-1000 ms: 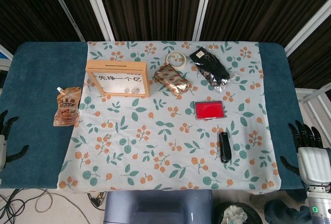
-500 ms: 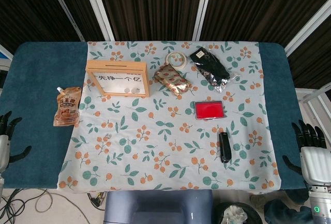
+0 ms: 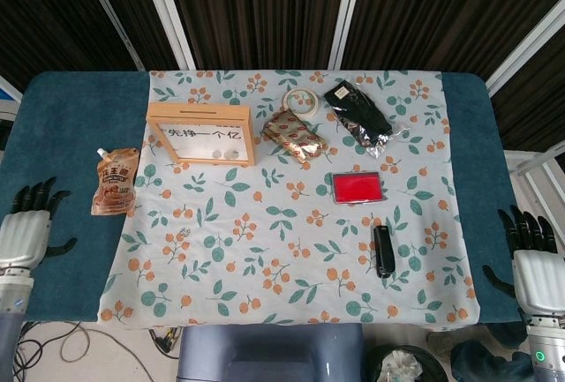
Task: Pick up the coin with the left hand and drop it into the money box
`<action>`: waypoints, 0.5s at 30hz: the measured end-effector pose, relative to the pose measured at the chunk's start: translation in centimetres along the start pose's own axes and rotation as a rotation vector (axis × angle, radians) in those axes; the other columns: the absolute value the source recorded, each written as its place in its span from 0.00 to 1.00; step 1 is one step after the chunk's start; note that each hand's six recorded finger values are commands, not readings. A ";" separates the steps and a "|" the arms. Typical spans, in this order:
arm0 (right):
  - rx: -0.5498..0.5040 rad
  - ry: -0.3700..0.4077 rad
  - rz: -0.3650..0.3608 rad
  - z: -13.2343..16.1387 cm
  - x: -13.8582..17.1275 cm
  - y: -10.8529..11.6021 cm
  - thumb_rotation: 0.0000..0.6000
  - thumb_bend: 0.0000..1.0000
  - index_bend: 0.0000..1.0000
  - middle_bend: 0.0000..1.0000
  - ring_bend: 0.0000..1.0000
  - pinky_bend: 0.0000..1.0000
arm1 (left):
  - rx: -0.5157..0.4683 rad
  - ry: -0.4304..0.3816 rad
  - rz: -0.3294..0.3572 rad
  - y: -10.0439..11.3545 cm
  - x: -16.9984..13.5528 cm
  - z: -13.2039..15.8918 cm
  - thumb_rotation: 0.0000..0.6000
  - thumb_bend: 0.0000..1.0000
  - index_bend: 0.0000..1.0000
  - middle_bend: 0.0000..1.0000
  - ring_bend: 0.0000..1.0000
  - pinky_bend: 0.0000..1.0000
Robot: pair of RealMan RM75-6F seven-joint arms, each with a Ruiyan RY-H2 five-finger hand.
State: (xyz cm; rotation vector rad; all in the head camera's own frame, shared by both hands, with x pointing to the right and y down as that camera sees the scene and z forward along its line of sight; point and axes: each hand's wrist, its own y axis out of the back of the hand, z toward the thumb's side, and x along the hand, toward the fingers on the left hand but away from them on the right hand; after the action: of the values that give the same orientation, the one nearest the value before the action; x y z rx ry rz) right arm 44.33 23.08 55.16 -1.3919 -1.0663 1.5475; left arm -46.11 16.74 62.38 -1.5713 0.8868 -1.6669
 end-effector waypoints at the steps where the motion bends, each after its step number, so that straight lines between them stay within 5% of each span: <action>1: 0.000 0.000 -0.002 0.0 0.0 0.1 1.00 0.30 0.00 0.00 0.00 0.00 | 0.014 -0.021 -0.019 -0.3 1.0 0.9 1.00 0.15 0.27 0.00 0.00 0.00; 6: -0.003 -0.002 -0.008 0.0 0.0 0.3 1.00 0.30 0.00 0.00 0.00 0.00 | 0.039 -0.112 -0.103 -1.8 5.5 6.1 1.00 0.15 0.29 0.00 0.00 0.00; 15: -0.008 -0.003 -0.008 -0.1 0.0 0.4 1.00 0.30 0.00 0.00 0.00 0.00 | 0.030 -0.173 -0.141 -3.0 7.2 10.5 1.00 0.14 0.31 0.00 0.00 0.00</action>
State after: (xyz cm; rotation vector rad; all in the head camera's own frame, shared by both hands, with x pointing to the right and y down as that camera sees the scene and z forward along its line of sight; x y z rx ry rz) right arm 44.45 22.94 54.81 -1.3895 -1.0798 1.5421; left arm -36.06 12.01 69.26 -1.7619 0.6734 -1.6025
